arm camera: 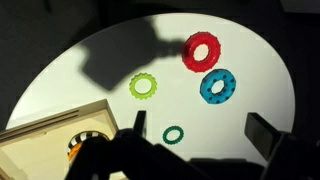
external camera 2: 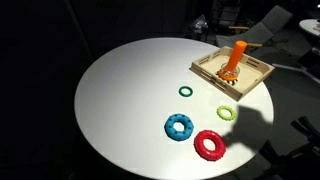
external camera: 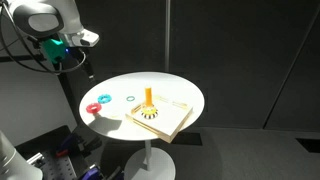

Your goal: Remove the circular object from the orange object

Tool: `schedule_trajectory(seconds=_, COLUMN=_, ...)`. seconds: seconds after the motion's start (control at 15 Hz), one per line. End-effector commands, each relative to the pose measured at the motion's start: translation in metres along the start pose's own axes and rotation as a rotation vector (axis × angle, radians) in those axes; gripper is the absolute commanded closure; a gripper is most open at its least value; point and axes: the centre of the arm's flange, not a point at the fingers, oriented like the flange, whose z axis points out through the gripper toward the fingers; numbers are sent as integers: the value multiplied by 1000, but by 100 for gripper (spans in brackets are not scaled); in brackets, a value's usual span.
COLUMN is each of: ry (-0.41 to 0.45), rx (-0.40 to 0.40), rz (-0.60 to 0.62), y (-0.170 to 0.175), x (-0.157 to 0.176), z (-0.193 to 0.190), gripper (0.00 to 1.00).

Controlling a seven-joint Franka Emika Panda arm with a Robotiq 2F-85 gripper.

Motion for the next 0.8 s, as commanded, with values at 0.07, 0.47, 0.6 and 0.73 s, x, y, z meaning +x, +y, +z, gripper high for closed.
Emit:
schedule_trajectory(seconds=0.07, ry=0, rx=0, rz=0, y=0, x=0, z=0, gripper=0)
schedule_trajectory(seconds=0.47, ry=3, rx=-4, rz=7, y=0, x=6, z=0, gripper=0)
schedule_trajectory(seconds=0.6, ry=15, rx=-9, rz=11, y=-1, x=14, z=-1, gripper=0)
schedule_trajectory(seconds=0.73, ry=27, rx=-14, rz=19, y=-1, x=23, z=-2, gripper=0)
